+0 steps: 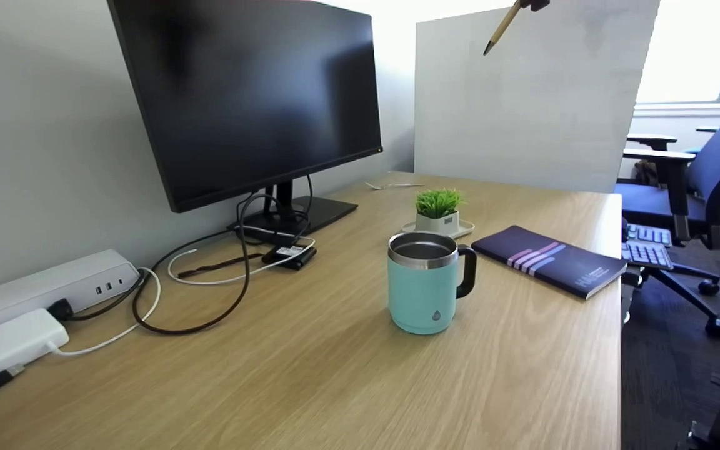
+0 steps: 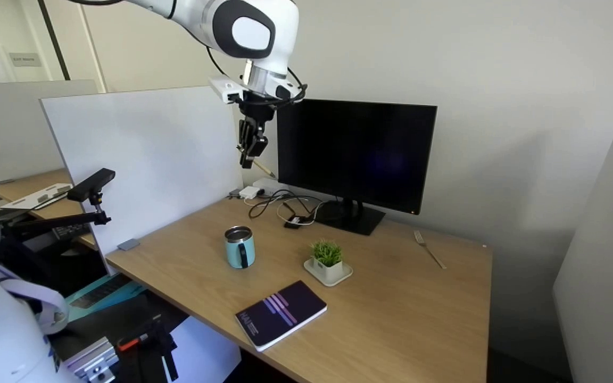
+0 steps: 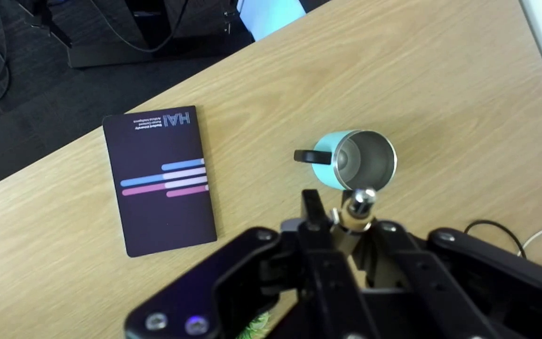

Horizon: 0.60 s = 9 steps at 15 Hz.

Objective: Pick the pen and put it in the cup

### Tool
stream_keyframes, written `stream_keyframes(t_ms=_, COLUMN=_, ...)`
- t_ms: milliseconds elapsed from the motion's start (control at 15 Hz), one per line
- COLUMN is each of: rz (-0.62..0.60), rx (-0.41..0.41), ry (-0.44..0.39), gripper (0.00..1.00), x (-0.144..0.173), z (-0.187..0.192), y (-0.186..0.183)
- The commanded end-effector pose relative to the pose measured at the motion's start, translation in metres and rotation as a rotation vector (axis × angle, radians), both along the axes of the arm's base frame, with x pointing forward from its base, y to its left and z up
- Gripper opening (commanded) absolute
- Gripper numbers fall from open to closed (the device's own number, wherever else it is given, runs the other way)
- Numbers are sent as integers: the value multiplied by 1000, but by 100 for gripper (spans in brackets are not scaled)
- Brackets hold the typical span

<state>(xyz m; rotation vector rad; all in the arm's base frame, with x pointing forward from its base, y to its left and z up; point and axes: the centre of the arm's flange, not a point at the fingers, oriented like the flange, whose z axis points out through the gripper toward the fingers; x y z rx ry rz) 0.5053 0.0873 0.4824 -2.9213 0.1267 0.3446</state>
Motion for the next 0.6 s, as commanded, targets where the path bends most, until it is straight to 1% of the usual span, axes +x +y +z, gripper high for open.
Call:
stream_keyframes(t_ms=0, rz=36, rx=14, ry=19, gripper=4, x=-4, z=-17, y=14)
stream_keyframes(t_ms=200, rz=54, rx=5, ry=83, gripper=4, x=8, z=-40, y=33)
stream_keyframes(t_ms=400, rz=50, rx=-11, ry=164, gripper=4, x=23, z=-72, y=50)
stream_keyframes(t_ms=533, rz=41, rx=-26, ry=203, gripper=4, x=34, z=-94, y=58)
